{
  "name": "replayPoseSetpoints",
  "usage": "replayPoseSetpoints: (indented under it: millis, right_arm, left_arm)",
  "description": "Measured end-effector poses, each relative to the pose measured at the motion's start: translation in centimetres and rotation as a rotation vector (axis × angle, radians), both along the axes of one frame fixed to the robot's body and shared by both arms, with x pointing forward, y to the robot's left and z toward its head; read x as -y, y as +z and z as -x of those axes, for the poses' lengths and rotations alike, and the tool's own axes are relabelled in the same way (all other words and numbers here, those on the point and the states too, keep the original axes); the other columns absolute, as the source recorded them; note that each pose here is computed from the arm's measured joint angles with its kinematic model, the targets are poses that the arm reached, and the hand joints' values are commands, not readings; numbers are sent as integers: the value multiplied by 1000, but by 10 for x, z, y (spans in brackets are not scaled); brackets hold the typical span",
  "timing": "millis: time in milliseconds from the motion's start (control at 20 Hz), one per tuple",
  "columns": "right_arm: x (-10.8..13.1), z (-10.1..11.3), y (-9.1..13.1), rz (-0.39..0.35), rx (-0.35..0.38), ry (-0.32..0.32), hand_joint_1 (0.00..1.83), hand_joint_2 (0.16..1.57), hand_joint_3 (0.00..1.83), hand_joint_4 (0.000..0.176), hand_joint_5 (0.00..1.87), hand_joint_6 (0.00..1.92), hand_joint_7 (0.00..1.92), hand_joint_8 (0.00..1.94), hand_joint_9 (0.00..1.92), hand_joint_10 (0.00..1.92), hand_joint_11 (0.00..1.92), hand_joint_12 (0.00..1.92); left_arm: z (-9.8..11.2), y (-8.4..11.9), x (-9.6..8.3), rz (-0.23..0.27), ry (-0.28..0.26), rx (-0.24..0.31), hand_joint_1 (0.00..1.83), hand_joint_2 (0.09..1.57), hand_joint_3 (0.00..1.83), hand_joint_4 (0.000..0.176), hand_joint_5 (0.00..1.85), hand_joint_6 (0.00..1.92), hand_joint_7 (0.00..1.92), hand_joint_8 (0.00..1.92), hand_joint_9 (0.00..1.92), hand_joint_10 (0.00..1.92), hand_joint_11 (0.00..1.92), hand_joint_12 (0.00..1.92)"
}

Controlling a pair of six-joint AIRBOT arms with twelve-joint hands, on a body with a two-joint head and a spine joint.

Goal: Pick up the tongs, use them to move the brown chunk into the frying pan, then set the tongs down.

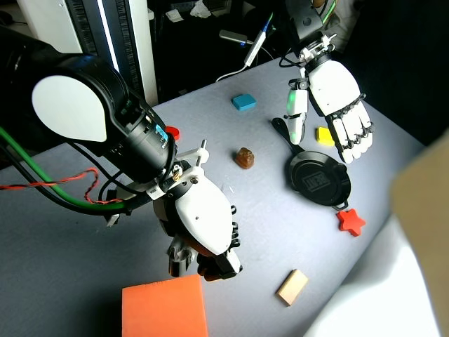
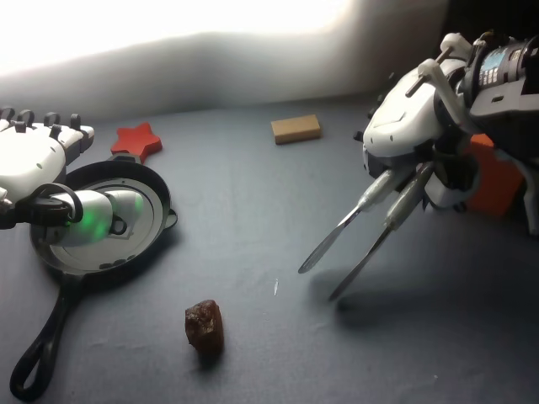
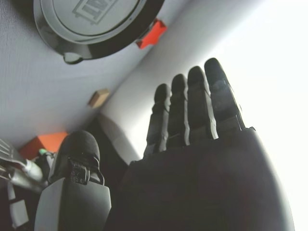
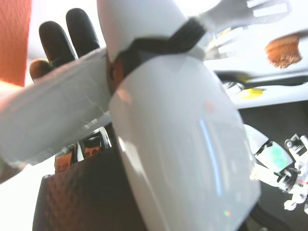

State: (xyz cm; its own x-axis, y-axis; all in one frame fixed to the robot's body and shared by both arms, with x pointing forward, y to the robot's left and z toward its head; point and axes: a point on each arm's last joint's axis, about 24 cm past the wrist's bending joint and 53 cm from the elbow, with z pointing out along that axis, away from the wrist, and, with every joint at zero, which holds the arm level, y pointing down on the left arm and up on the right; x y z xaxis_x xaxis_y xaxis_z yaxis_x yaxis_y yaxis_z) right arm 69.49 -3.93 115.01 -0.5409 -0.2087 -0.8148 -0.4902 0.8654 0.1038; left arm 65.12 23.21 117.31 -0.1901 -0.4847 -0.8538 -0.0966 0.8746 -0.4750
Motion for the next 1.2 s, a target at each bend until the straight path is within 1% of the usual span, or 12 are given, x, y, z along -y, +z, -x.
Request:
replayPoseSetpoints:
  millis: [100,200,350,500,650,700,750,850,900,1050,1150,1200]
  right_arm:
    - [3,0,4,-7,-1,-11,1114,1195,0,0,790,259,897,3,709,347,240,1399]
    - [1,2,10,-21,3,-10,1115,1192,0,0,818,165,888,2,700,349,227,1413]
    - [-1,4,18,-72,-17,-39,1105,1193,0,0,829,139,892,2,711,356,252,1398]
    - [-4,8,21,-110,-40,-61,1100,1196,2,0,833,112,886,1,713,341,254,1371]
    - [-7,17,25,-150,-69,-79,1076,1207,6,0,826,96,866,0,696,328,230,1375]
    - [-8,20,28,-174,-73,-93,1097,1188,0,0,849,89,888,7,724,331,263,1370]
    - [-12,20,40,-257,-52,-151,1102,1184,0,0,854,87,893,8,730,332,270,1369]
    - [-14,21,43,-285,-52,-175,1083,1200,4,0,849,82,892,7,725,331,267,1376]
    - [-15,23,44,-307,-58,-195,1077,1207,6,0,845,74,883,3,712,333,247,1395]
    - [-19,32,42,-359,-106,-231,1092,1197,0,0,865,78,898,9,724,342,261,1401]
    - [-19,34,41,-404,-146,-271,1078,1203,3,0,871,76,903,9,724,347,263,1406]
    - [-18,34,40,-411,-149,-280,1079,1210,6,0,860,70,890,3,714,344,252,1402]
  left_arm:
    - [0,0,0,0,0,0,0,1241,0,0,95,0,120,1,102,4,0,305]
    - [0,0,0,0,0,0,0,1243,0,0,121,9,137,5,119,9,0,356]
    - [0,-1,0,-2,0,-1,0,1244,0,0,98,0,113,0,99,0,0,282]
    - [0,-2,-2,-5,3,-4,0,1245,1,0,111,6,126,5,108,4,0,328]
    - [-2,-2,-4,-6,5,-3,0,1250,2,0,121,7,130,3,110,3,0,304]
    - [-3,-2,-6,-7,8,-2,0,1245,0,0,105,1,127,1,109,3,0,301]
    - [-4,-2,-9,-8,15,0,0,1244,0,0,101,0,126,1,109,2,0,301]
    - [-5,-2,-10,-7,16,-2,0,1245,0,0,94,2,126,1,109,2,0,326]
    - [-5,-3,-11,-9,17,-2,0,1244,0,0,71,1,103,1,87,1,0,273]
    - [-5,-3,-11,-7,20,-3,0,1251,1,0,110,13,124,5,106,7,0,344]
    - [-7,-3,-15,-6,26,0,0,1249,0,0,104,5,115,0,100,2,0,329]
    - [-8,-2,-16,-7,28,1,0,1252,1,0,124,11,131,4,115,7,0,384]
